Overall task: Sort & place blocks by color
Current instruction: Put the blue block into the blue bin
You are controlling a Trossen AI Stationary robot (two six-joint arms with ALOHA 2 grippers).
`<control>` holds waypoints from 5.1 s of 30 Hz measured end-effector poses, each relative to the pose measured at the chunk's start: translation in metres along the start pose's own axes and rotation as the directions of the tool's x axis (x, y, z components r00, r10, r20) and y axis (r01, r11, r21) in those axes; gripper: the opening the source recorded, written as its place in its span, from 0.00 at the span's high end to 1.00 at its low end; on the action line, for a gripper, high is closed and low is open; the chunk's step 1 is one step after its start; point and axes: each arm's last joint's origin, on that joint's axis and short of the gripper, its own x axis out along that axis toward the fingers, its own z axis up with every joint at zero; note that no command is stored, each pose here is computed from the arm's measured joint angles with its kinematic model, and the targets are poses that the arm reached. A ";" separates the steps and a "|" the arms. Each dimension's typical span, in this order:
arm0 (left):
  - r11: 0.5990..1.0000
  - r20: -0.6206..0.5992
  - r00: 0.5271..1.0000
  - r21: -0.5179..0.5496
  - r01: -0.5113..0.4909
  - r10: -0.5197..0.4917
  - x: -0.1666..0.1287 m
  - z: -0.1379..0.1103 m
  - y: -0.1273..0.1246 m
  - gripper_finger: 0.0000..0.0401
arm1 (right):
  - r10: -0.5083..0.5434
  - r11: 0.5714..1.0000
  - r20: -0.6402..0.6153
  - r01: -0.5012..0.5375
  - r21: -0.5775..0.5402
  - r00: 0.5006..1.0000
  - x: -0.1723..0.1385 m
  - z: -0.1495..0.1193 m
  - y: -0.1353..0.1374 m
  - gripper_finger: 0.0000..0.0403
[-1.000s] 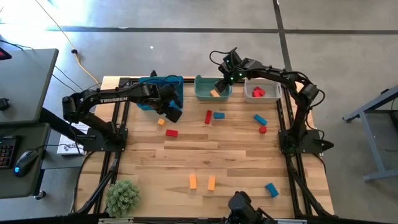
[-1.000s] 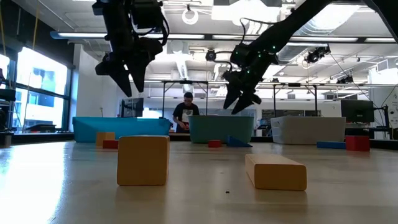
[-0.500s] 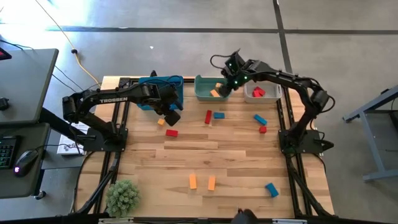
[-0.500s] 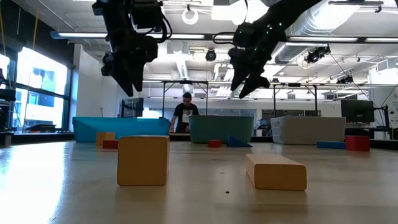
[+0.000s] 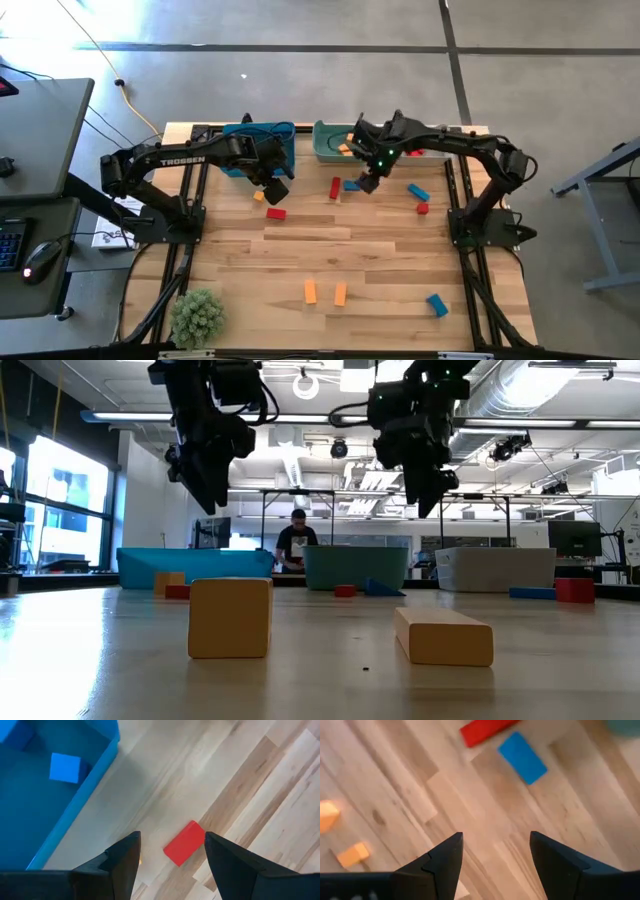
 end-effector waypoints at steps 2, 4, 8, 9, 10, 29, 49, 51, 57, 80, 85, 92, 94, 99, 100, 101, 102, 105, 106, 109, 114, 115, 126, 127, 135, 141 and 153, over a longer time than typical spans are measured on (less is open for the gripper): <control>1.000 -0.001 1.000 0.013 0.002 -0.002 0.000 -0.001 -0.002 0.47 | 0.000 0.997 -0.004 -0.001 -0.078 1.000 0.002 -0.002 0.009 0.46; 1.000 -0.001 1.000 0.019 0.004 -0.004 0.000 -0.001 -0.003 0.47 | -0.007 0.985 -0.007 0.005 -0.175 1.000 0.006 -0.004 0.017 0.46; 1.000 -0.002 1.000 0.030 0.007 -0.007 0.000 -0.002 -0.006 0.47 | -0.019 0.925 -0.001 0.017 -0.379 1.000 0.013 -0.005 0.030 0.46; 0.999 -0.003 1.000 0.033 0.009 -0.008 0.000 -0.002 -0.007 0.47 | -0.024 0.905 0.006 0.025 -0.424 1.000 0.014 -0.005 0.032 0.46; 0.999 -0.003 1.000 0.036 0.009 -0.009 0.000 -0.003 -0.008 0.47 | -0.025 0.885 0.022 0.033 -0.465 0.999 0.016 -0.004 0.035 0.46; 0.998 0.050 0.998 0.040 0.039 -0.041 0.000 0.000 -0.019 0.47 | -0.081 0.768 0.103 0.128 -0.628 0.991 0.062 0.035 0.009 0.46; 0.998 0.107 0.992 0.016 0.062 -0.063 -0.001 0.005 -0.021 0.47 | -0.096 0.756 0.023 0.087 -0.648 0.995 0.116 0.048 -0.013 0.46; 0.998 0.107 0.992 0.016 0.062 -0.063 -0.001 0.005 -0.021 0.47 | -0.093 0.757 0.028 0.090 -0.648 0.995 0.119 0.050 -0.014 0.46; 0.998 0.107 0.992 0.000 0.063 -0.063 -0.001 0.005 -0.021 0.47 | -0.110 0.757 0.030 0.103 -0.645 0.993 0.121 0.050 -0.014 0.50; 0.998 0.107 0.992 -0.006 0.064 -0.063 -0.001 0.005 -0.021 0.47 | -0.115 0.837 0.004 0.099 -0.539 0.993 0.119 0.047 -0.013 0.72; 0.998 0.107 0.992 0.015 0.061 -0.063 -0.001 0.005 -0.021 0.47 | -0.124 0.839 -0.019 0.095 -0.536 0.992 0.115 0.046 -0.011 0.72; 0.998 0.106 0.992 0.019 0.061 -0.062 -0.001 0.005 -0.021 0.47 | -0.115 0.867 0.015 0.107 -0.487 0.993 0.107 0.054 -0.007 0.72; 0.998 0.105 0.993 0.019 0.060 -0.062 -0.001 0.005 -0.021 0.47 | -0.116 0.875 0.007 0.105 -0.473 0.993 0.105 0.054 -0.005 0.72; 0.997 0.104 0.993 0.048 0.058 -0.062 -0.001 0.005 -0.021 0.47 | -0.118 0.883 -0.018 0.096 -0.459 0.993 0.093 0.056 0.006 0.72; 0.997 0.103 0.993 0.057 0.057 -0.063 -0.001 0.005 -0.021 0.47 | -0.117 0.884 -0.019 0.095 -0.458 0.993 0.090 0.057 0.010 0.72; 0.996 0.103 0.993 0.063 0.058 -0.065 -0.001 0.005 -0.020 0.47 | -0.115 0.885 -0.017 0.094 -0.456 0.993 0.087 0.058 0.013 0.72; 0.996 0.102 0.992 0.072 0.061 -0.068 -0.001 0.005 -0.020 0.47 | -0.112 0.884 -0.011 0.095 -0.458 0.994 0.083 0.060 0.017 0.72; 0.991 0.091 0.991 0.101 0.085 -0.095 -0.001 0.005 -0.019 0.47 | -0.095 0.885 0.021 0.094 -0.456 0.995 0.071 0.066 0.029 0.72; 0.989 0.085 0.990 0.111 0.101 -0.110 -0.001 0.006 -0.018 0.47 | -0.084 0.885 0.037 0.092 -0.457 0.996 0.066 0.069 0.033 0.72; 0.987 0.082 0.989 0.113 0.112 -0.121 -0.001 0.008 -0.013 0.47 | -0.057 0.886 0.093 0.093 -0.454 0.994 0.052 0.076 0.045 0.72; 0.991 0.094 0.990 0.090 0.095 -0.103 -0.001 0.012 0.001 0.47 | -0.012 0.890 0.200 0.101 -0.444 0.980 0.030 0.089 0.057 0.72; 0.993 0.096 0.991 0.081 0.091 -0.098 -0.001 0.013 0.004 0.47 | -0.003 0.893 0.222 0.103 -0.438 0.975 0.027 0.092 0.058 0.72; 0.999 0.124 0.991 -0.009 0.049 -0.047 -0.003 0.022 0.042 0.47 | 0.122 0.906 0.433 0.077 -0.416 0.893 0.010 0.119 0.055 0.72; 0.999 0.126 0.991 -0.022 0.044 -0.041 -0.003 0.023 0.046 0.47 | 0.130 0.907 0.457 0.081 -0.413 0.880 0.008 0.122 0.052 0.72; 0.992 0.146 0.987 -0.102 0.080 -0.064 -0.006 0.027 0.078 0.47 | 0.219 0.939 0.642 0.022 -0.344 0.735 -0.014 0.148 0.029 0.72; 0.973 0.236 0.953 -0.086 0.213 -0.188 -0.011 0.034 0.098 0.47 | 0.249 0.954 0.745 -0.023 -0.299 0.619 -0.027 0.160 0.017 0.72; 0.827 0.424 0.734 0.070 0.557 -0.530 -0.029 0.042 0.137 0.47 | 0.355 0.935 0.784 -0.196 -0.297 0.509 -0.031 0.166 0.020 0.72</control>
